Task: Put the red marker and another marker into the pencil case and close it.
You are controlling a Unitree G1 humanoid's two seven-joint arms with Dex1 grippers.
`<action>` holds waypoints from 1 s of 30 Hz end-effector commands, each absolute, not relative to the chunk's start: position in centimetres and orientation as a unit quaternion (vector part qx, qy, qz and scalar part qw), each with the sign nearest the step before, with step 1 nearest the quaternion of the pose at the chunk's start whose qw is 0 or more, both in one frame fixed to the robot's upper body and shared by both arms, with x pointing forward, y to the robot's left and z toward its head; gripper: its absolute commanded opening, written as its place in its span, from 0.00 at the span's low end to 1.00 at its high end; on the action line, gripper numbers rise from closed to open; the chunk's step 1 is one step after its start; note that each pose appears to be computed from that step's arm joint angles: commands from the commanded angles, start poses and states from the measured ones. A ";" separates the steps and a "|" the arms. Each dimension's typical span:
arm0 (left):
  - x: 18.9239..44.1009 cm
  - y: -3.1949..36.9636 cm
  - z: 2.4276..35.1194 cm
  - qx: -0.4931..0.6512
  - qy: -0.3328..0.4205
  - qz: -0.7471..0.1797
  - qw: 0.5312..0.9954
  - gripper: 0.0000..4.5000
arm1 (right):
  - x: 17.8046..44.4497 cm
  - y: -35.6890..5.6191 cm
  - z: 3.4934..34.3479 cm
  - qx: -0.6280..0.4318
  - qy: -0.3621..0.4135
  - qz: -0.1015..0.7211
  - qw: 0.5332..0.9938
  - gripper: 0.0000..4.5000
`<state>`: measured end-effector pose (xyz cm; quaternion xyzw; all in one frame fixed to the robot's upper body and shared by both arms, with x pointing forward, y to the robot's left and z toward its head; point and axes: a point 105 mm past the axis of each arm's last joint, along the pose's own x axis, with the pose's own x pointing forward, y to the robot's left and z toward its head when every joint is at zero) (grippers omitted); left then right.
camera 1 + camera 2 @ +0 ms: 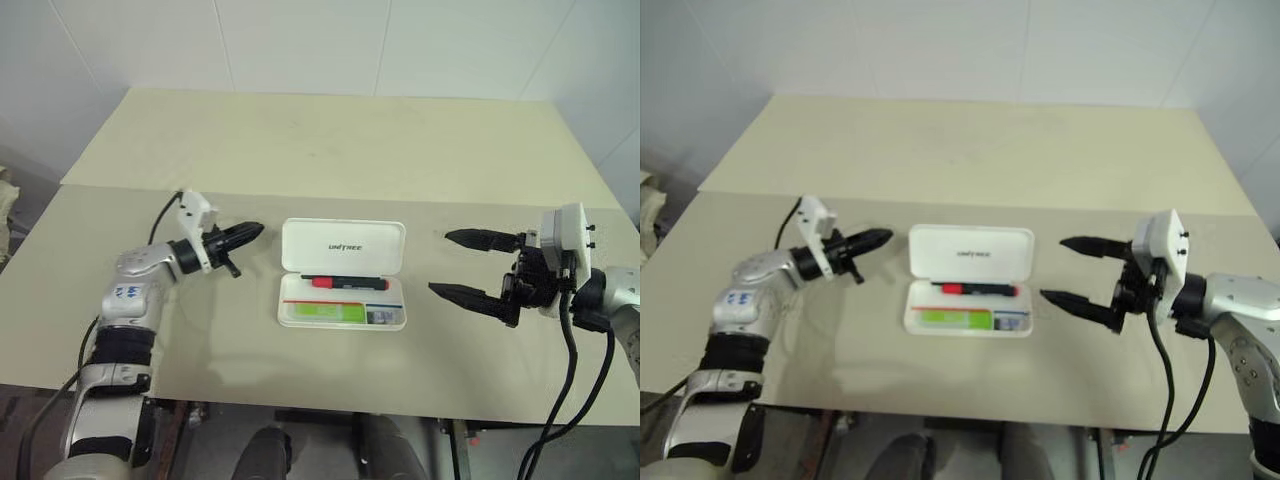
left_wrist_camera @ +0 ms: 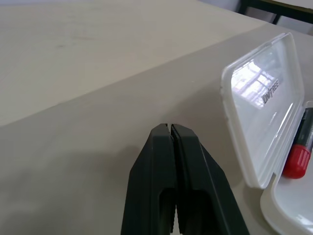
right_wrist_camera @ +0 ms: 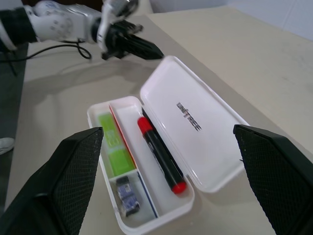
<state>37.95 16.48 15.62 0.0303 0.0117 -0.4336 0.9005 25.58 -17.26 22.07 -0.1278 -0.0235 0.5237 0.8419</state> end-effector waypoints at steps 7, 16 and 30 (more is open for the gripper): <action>38.5 14.3 16.3 0.044 0.008 -0.469 0.882 0.00 | 25.0 -16.0 22.9 -0.134 -0.047 0.544 0.827 1.00; 37.1 12.8 17.1 0.059 -0.017 -0.527 0.848 0.00 | 25.1 -15.9 22.6 -0.132 -0.055 0.545 0.826 1.00; 31.9 11.8 16.9 0.134 -0.026 -0.661 0.738 0.00 | 25.7 -16.0 21.9 -0.129 -0.051 0.535 0.834 1.00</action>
